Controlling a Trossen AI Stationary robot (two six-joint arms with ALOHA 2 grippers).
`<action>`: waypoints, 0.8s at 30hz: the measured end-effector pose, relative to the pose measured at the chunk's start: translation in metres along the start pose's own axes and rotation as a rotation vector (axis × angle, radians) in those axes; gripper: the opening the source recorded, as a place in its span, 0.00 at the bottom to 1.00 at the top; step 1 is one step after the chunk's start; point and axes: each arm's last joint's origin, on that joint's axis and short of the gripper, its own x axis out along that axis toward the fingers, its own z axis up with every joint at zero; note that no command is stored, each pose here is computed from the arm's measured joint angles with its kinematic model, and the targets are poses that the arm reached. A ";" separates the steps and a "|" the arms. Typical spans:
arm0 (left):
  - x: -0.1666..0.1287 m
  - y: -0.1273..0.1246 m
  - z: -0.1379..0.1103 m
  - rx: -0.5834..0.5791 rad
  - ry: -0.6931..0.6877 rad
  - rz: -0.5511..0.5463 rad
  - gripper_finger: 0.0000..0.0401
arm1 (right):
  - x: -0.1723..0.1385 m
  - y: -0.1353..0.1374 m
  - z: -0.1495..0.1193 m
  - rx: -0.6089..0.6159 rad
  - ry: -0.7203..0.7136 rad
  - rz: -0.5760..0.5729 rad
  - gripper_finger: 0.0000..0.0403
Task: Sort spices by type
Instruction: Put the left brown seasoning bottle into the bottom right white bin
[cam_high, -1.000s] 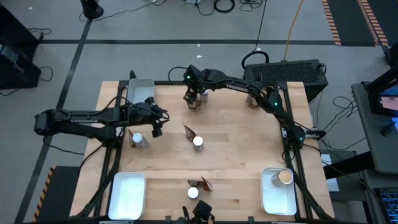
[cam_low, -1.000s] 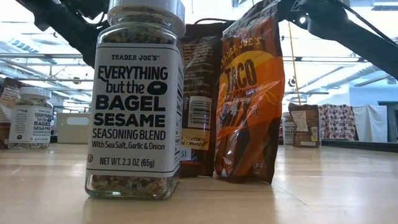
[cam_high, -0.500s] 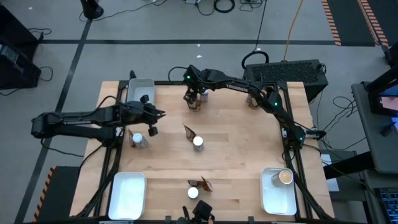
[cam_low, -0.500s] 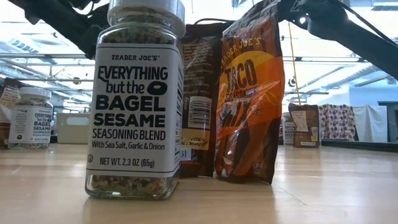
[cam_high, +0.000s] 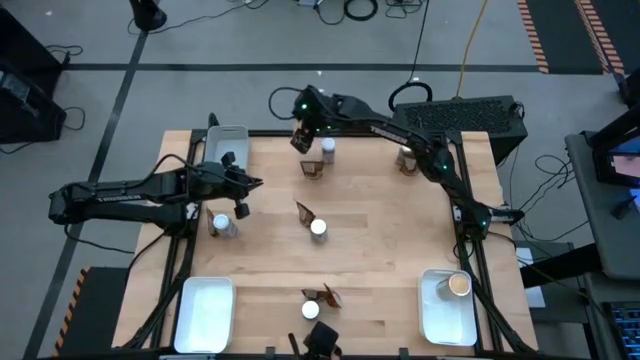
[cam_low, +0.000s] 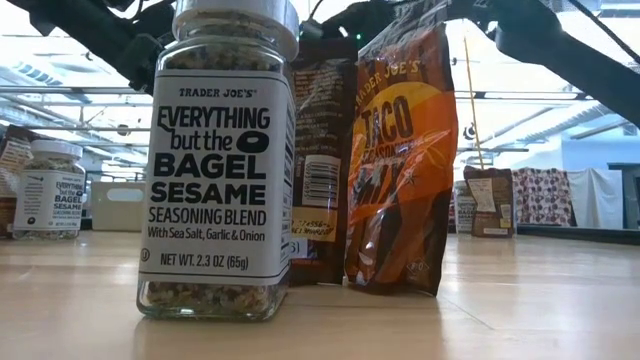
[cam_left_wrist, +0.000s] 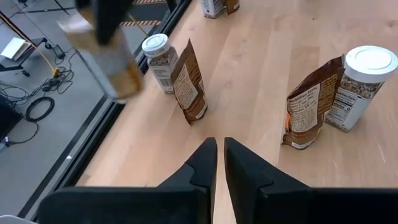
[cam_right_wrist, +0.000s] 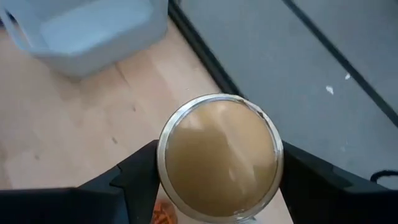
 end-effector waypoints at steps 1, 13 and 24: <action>0.000 0.000 0.000 0.001 0.003 -0.001 0.09 | -0.008 0.000 0.002 0.005 -0.018 0.005 0.63; 0.000 -0.001 0.000 0.002 0.001 -0.020 0.09 | -0.105 0.012 0.007 0.056 -0.034 0.117 0.63; -0.001 -0.006 0.001 0.000 -0.009 -0.050 0.09 | -0.157 0.073 -0.022 -0.083 0.123 0.284 0.63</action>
